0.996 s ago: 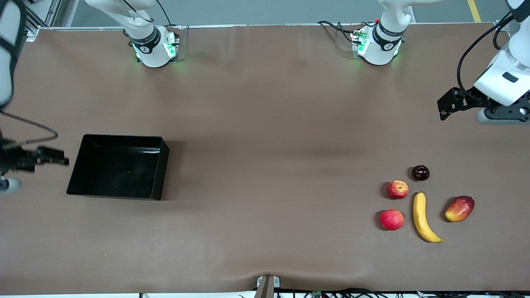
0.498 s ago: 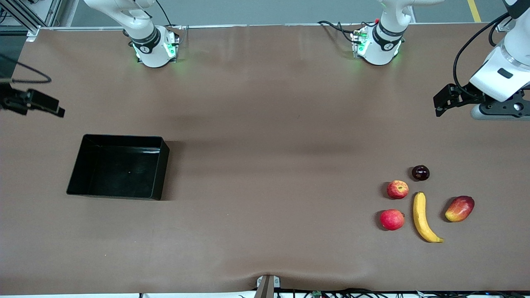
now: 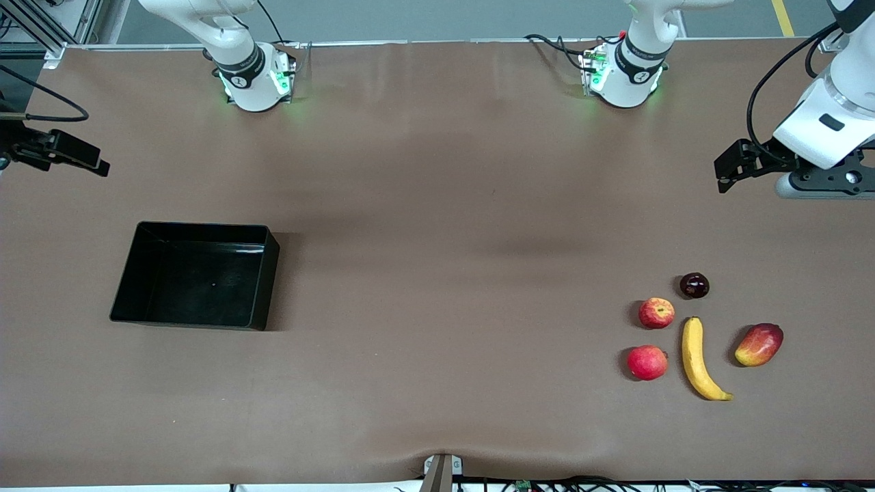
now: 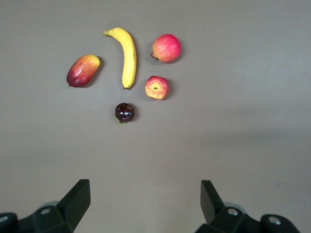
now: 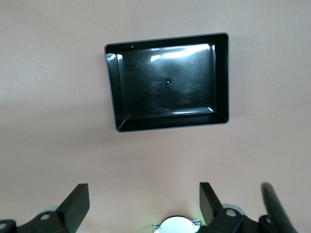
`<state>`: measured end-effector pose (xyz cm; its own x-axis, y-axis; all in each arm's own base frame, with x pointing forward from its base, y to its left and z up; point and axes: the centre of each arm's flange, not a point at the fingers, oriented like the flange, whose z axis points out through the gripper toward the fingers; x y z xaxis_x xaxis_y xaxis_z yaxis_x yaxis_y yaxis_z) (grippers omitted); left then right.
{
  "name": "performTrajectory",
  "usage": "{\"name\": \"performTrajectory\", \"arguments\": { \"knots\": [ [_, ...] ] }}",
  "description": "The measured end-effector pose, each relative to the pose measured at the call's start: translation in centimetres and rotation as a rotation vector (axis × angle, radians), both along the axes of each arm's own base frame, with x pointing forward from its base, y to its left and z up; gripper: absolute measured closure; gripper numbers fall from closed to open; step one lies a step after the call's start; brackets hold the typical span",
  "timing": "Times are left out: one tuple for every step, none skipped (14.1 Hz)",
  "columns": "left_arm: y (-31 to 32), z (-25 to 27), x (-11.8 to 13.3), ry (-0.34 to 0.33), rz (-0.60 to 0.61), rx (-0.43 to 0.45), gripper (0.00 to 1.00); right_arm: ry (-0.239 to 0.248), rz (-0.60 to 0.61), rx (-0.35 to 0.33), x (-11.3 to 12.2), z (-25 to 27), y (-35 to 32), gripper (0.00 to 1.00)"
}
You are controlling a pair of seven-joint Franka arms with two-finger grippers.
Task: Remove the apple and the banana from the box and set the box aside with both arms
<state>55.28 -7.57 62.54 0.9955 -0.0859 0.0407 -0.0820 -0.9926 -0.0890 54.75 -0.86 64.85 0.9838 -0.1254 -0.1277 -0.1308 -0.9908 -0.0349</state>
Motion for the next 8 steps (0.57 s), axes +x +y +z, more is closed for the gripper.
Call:
{"name": "performTrajectory", "arguments": {
  "knots": [
    [0.0, 0.0, 0.0, 0.0, 0.0, 0.0, 0.0, -0.001, -0.002, -0.001, -0.1, 0.1, -0.1, 0.0],
    [0.0, 0.0, 0.0, -0.001, 0.0, 0.0, 0.0, -0.004, -0.008, -0.001, -0.2, 0.2, -0.4, 0.0],
    [0.0, 0.0, 0.0, -0.002, 0.0, 0.0, 0.0, -0.006, -0.01, -0.001, -0.3, 0.3, -1.0, 0.0],
    [0.0, 0.0, 0.0, -0.002, 0.0, 0.0, 0.0, -0.008, -0.001, 0.001, -0.4, 0.2, -1.6, 0.0],
    [0.0, 0.0, 0.0, -0.002, 0.0, -0.004, 0.0, -0.009, 0.013, 0.003, -0.4, 0.1, -2.2, 0.0],
    [-0.1, 0.0, 0.0, -0.001, 0.001, -0.015, 0.0, -0.008, 0.027, 0.003, -0.4, 0.0, -2.9, 0.0],
    [-0.3, 0.0, 0.0, 0.001, 0.001, -0.029, 0.0, -0.006, 0.039, 0.004, -0.5, -0.2, -3.7, 0.0],
    [-0.3, 0.0, 0.0, 0.002, 0.005, -0.04, 0.0, -0.005, 0.047, 0.007, -0.5, -0.4, -4.2, 0.0]
  ]
}}
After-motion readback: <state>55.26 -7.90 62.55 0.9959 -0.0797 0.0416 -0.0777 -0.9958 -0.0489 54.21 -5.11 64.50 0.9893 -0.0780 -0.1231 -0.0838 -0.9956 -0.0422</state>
